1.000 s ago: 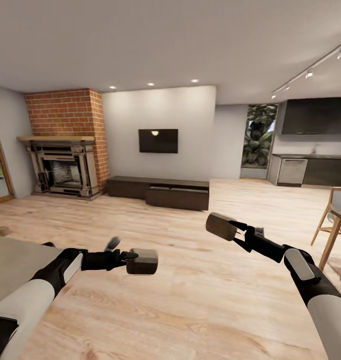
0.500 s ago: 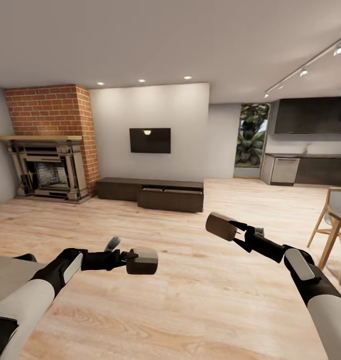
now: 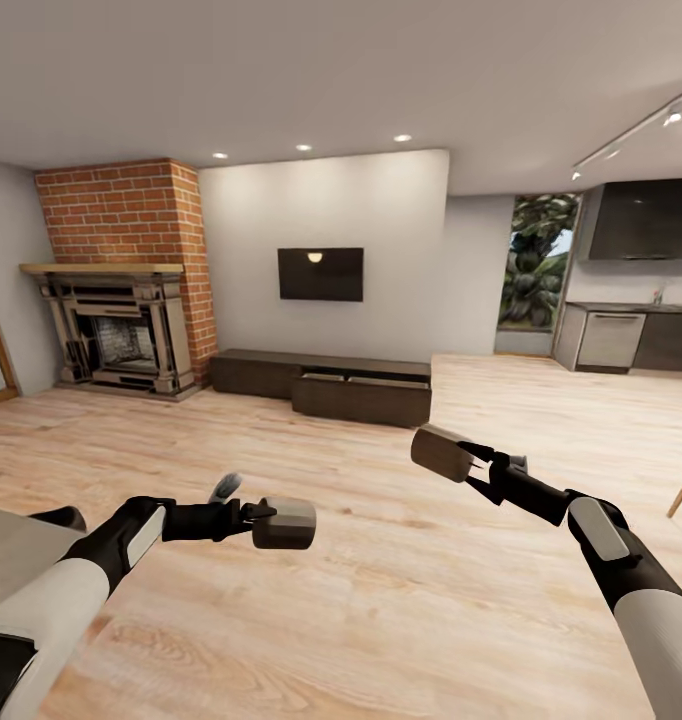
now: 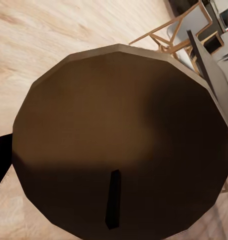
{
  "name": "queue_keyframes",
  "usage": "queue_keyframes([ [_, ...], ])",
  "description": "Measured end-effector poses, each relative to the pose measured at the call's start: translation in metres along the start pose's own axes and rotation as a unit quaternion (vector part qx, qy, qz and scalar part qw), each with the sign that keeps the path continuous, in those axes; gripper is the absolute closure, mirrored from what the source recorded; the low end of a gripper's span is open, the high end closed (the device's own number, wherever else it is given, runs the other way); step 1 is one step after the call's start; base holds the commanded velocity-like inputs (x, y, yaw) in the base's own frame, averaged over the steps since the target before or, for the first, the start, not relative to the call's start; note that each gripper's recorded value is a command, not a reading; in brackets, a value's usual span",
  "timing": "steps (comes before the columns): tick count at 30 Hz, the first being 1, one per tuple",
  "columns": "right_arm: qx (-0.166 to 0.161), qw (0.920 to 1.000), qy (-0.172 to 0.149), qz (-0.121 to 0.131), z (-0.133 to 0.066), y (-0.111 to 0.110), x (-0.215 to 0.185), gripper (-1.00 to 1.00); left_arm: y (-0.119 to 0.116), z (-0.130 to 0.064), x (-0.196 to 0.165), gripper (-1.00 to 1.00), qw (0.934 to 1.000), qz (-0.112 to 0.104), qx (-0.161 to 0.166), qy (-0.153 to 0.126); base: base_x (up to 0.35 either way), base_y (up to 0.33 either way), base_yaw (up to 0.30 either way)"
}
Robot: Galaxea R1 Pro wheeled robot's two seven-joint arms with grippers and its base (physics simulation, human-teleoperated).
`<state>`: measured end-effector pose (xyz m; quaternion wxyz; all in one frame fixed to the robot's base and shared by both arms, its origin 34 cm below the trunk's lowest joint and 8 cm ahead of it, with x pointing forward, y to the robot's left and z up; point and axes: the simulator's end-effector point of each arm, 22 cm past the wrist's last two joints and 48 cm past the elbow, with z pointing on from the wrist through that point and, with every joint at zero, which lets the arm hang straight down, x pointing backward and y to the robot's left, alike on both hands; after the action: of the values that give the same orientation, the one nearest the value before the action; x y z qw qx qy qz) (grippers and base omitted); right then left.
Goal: Place each of the two pumpkins and all three candles from the living room inside a cabinet in the living room (use any cabinet), then make sure every cabinet is closed, and position the cauldron so it is next to a table in the living room.
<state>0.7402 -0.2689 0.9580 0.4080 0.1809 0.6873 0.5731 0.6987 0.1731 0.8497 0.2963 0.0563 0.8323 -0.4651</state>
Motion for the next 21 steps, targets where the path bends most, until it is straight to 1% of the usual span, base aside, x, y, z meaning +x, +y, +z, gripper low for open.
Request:
queue_keyframes([
  [6, 0.004, 1.0, 0.002, 0.003, 0.001, -0.006, 0.001, 1.0, 0.004, 0.002, 0.002, 1.0, 1.0, -0.004, -0.001, 0.003, 0.288, -0.168, 0.078],
  [10, 0.002, 1.0, -0.001, 0.006, 0.002, -0.008, 0.0, 1.0, 0.007, 0.004, 0.004, 1.0, 1.0, -0.006, -0.002, 0.004, 0.278, -0.192, 0.022],
  [13, -0.012, 0.9998, -0.008, 0.011, 0.002, -0.002, -0.004, 1.0, 0.008, 0.004, 0.005, 1.0, 1.0, -0.008, -0.002, 0.005, 0.277, -0.195, 0.004],
  [17, -0.014, 0.9998, -0.01, 0.012, 0.002, -0.002, -0.005, 1.0, 0.009, 0.005, 0.005, 1.0, 0.9999, -0.008, -0.003, 0.006, 0.277, -0.195, -0.011],
  [21, -0.01, 0.9998, -0.007, 0.017, 0.003, -0.006, -0.002, 1.0, 0.011, 0.007, 0.007, 1.0, 0.9999, -0.01, -0.004, 0.007, 0.277, -0.195, -0.09],
])
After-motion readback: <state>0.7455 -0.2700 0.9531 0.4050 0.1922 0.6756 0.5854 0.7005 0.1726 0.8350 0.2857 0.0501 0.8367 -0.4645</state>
